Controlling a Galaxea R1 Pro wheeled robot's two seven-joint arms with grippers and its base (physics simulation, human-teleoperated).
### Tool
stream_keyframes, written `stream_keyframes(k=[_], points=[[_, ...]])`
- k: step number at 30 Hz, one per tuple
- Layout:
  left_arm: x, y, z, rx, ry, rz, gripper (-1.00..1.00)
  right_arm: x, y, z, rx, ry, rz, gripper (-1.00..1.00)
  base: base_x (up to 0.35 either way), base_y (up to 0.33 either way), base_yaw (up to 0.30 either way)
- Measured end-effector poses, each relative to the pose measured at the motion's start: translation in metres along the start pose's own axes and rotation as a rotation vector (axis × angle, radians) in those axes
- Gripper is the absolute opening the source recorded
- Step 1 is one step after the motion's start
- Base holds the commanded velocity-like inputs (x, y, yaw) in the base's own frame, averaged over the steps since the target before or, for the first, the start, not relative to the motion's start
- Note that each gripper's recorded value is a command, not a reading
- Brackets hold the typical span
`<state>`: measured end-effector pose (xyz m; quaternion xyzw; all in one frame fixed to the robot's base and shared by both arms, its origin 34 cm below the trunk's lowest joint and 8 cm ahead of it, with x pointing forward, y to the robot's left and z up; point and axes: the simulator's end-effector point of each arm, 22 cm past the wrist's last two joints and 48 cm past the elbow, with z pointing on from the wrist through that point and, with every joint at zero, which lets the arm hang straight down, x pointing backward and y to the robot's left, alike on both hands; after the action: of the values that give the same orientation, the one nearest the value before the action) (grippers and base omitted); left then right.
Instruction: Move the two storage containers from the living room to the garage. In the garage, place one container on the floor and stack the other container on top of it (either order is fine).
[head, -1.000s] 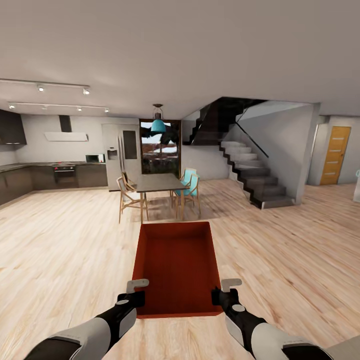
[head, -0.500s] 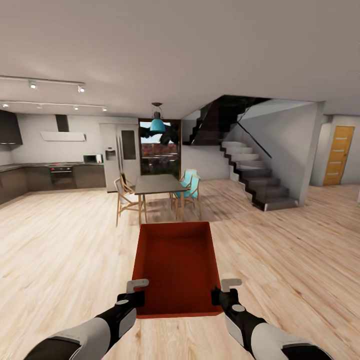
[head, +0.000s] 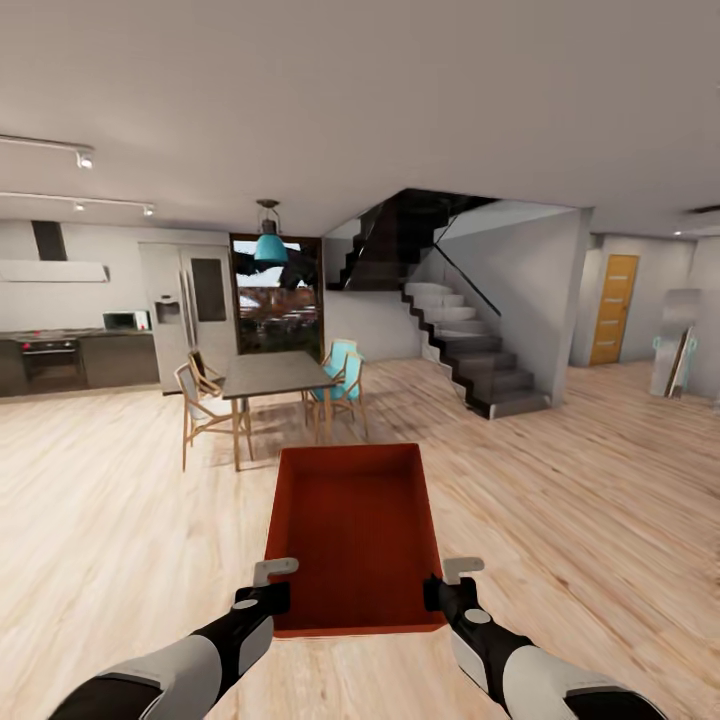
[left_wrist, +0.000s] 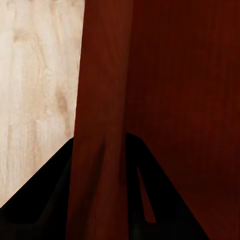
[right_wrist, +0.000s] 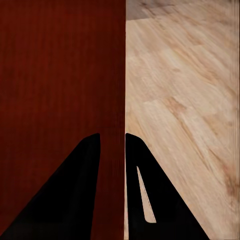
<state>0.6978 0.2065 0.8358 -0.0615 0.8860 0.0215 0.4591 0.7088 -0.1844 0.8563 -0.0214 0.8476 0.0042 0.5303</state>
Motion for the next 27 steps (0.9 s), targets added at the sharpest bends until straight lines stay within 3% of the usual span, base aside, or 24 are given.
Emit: stream_keyframes(k=[27], points=[[0.0001, 0.0000, 0.0000, 0.000, 0.001, 0.000, -1.00, 0.0002, 0.0000, 0.0000, 0.000, 0.001, 0.000, -1.00, 0.323, 0.126, -0.277]])
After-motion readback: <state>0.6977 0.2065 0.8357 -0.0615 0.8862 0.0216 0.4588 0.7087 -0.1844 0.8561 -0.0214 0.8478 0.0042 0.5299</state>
